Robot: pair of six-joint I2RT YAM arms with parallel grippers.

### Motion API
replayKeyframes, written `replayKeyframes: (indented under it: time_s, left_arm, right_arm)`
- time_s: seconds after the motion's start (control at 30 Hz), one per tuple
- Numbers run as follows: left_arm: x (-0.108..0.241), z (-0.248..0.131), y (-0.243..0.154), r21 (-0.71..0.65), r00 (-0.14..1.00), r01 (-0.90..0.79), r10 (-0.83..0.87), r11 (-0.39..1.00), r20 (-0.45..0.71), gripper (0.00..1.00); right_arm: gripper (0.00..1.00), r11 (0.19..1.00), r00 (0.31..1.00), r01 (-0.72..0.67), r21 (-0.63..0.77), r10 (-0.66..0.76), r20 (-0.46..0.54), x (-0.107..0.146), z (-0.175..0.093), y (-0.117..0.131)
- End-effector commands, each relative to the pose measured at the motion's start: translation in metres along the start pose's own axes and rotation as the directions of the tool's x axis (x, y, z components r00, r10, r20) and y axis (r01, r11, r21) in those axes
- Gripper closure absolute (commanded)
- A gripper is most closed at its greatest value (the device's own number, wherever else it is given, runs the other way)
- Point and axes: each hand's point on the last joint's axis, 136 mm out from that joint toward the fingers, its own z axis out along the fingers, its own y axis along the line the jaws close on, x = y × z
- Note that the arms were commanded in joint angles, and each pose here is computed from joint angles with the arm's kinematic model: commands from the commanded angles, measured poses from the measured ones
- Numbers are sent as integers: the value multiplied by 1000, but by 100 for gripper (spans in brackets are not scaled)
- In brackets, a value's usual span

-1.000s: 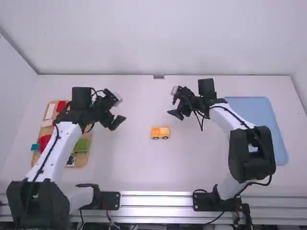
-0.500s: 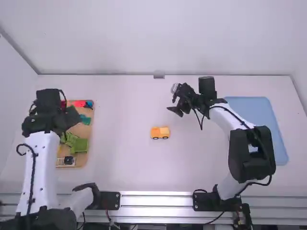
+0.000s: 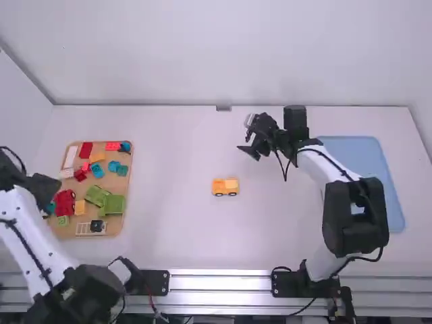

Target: Assemble lego blocks to make yellow taxi

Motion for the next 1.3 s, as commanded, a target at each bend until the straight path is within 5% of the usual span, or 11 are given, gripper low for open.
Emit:
replayKeyframes:
  time_s: [0.0,0.3,0.5,0.87,1.07,1.17,1.27]
  left_arm:
    - [-9,9,-7,106,997,-29,35,994,-62,1]
    - [-39,58,-40,260,954,-109,174,959,-243,1]
    - [-39,81,-102,347,838,-414,502,841,-217,1]
    - [-20,127,-111,101,671,-703,703,704,-235,1]
    - [16,150,-96,210,559,-751,772,626,-303,22]
    - [28,162,-84,224,573,-721,747,655,-338,38]
    - [34,174,-71,206,607,-687,706,697,-366,43]
  right_arm:
    - [2,1000,1000,12,21,-13,15,-8,-6,-10]
    - [2,999,1000,0,34,0,13,-4,-11,-15]
    - [2,1000,1000,7,20,-7,15,-7,-7,-10]
    - [2,1000,1000,19,15,-20,22,-12,-3,-7]
    - [1,999,999,39,31,-40,36,-16,-3,-11]
    - [1,998,997,52,41,-54,46,-19,-3,-13]
    - [2,997,997,60,44,-62,53,-21,-3,-14]
